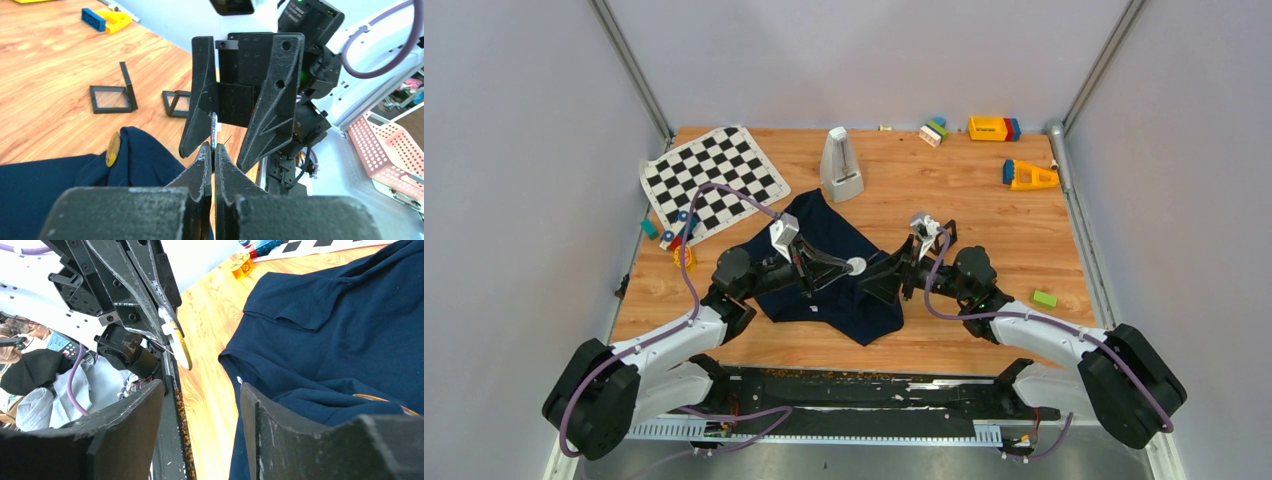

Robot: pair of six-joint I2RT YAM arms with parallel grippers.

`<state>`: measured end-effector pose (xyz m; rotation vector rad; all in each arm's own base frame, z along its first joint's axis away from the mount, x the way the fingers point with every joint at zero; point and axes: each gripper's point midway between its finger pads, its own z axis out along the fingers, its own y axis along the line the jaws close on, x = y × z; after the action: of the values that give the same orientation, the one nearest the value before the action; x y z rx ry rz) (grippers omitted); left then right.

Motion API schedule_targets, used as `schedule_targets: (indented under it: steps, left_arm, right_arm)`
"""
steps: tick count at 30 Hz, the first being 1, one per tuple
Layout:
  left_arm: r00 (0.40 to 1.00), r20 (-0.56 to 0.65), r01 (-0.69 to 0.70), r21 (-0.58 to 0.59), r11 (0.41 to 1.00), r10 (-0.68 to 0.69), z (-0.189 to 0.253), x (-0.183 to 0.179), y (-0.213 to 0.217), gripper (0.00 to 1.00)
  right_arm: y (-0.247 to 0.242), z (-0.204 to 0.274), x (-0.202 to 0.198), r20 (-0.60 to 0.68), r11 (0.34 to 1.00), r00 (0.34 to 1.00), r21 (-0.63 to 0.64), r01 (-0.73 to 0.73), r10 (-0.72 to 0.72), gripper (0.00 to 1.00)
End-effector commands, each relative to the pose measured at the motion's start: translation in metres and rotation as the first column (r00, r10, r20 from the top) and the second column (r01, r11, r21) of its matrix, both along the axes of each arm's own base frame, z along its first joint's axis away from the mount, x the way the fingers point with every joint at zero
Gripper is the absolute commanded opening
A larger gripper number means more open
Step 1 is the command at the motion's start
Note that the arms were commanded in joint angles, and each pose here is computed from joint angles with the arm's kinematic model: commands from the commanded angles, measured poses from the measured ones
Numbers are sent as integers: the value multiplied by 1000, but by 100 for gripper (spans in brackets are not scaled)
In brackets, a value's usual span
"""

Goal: Remove the brooch from the garment

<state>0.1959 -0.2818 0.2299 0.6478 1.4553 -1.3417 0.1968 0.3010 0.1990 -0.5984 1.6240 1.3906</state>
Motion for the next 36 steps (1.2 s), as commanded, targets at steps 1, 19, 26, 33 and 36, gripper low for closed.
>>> schedule_targets:
  steps: [1, 19, 26, 33, 36]
  left_arm:
    - [994, 85, 72, -45, 996, -68, 19, -14, -1, 0]
    - [980, 106, 170, -32, 985, -166, 14, -24, -12, 0]
    - [978, 115, 180, -29, 983, -175, 14, -26, -14, 0]
    - [968, 153, 203, -22, 979, -197, 14, -34, -16, 0]
    - [966, 161, 206, -20, 978, -201, 15, -35, -17, 0]
  right_arm:
    - [3, 25, -8, 65, 997, 996, 59, -59, 55, 55]
    - [3, 39, -19, 55, 991, 993, 80, -107, 102, 47]
    - [3, 38, -15, 37, 994, 996, 74, -86, 83, 38]
    - [4, 37, -15, 21, 993, 996, 75, -86, 85, 32]
    - [4, 37, -13, 14, 994, 997, 76, -76, 75, 31]
